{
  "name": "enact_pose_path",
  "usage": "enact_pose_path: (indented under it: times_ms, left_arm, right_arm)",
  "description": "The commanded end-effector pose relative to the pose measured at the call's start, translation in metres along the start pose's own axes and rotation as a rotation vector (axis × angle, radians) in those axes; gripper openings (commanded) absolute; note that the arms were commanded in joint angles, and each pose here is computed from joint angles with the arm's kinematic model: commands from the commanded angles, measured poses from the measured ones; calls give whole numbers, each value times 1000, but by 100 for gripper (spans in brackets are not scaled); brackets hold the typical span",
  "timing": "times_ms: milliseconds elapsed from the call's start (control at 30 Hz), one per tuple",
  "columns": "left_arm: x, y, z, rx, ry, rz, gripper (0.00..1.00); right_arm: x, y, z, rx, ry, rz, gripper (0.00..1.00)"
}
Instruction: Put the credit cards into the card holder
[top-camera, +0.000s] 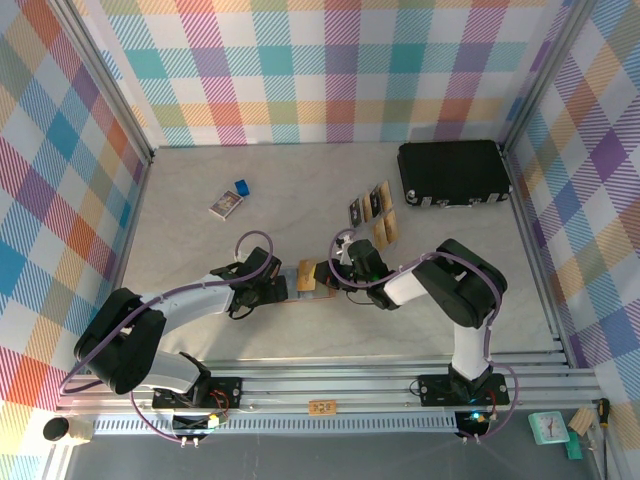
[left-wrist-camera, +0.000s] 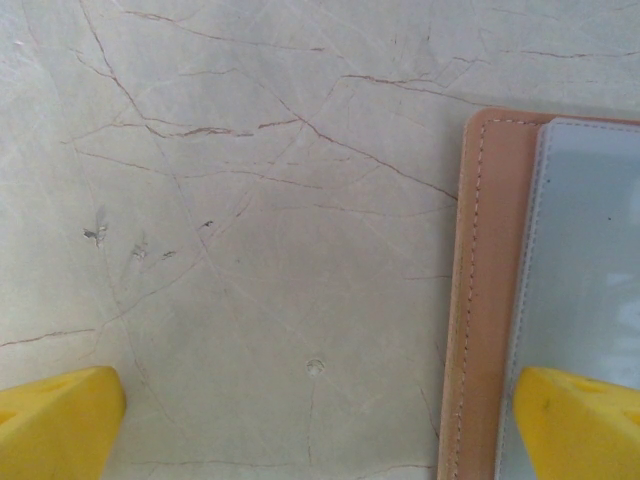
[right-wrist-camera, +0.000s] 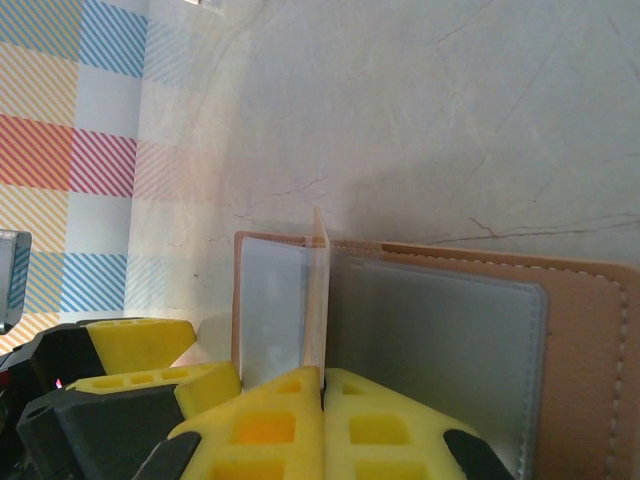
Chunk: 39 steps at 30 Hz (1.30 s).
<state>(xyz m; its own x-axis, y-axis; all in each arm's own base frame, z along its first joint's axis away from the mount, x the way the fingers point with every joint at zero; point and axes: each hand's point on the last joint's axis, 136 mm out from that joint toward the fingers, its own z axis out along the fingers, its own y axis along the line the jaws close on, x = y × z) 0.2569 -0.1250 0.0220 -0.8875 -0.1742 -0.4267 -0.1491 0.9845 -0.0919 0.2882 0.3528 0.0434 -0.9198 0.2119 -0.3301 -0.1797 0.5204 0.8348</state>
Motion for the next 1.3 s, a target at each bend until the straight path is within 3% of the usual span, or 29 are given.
enact_pose_path:
  times_ms: [0, 1267]
  left_arm:
    - [14, 18, 3, -66, 49, -4, 100]
    - [15, 17, 4, -68, 52, -1, 100]
  right_arm:
    - [10, -4, 2, -8, 21, 8, 0]
    - [33, -23, -2, 16, 61, 44, 0]
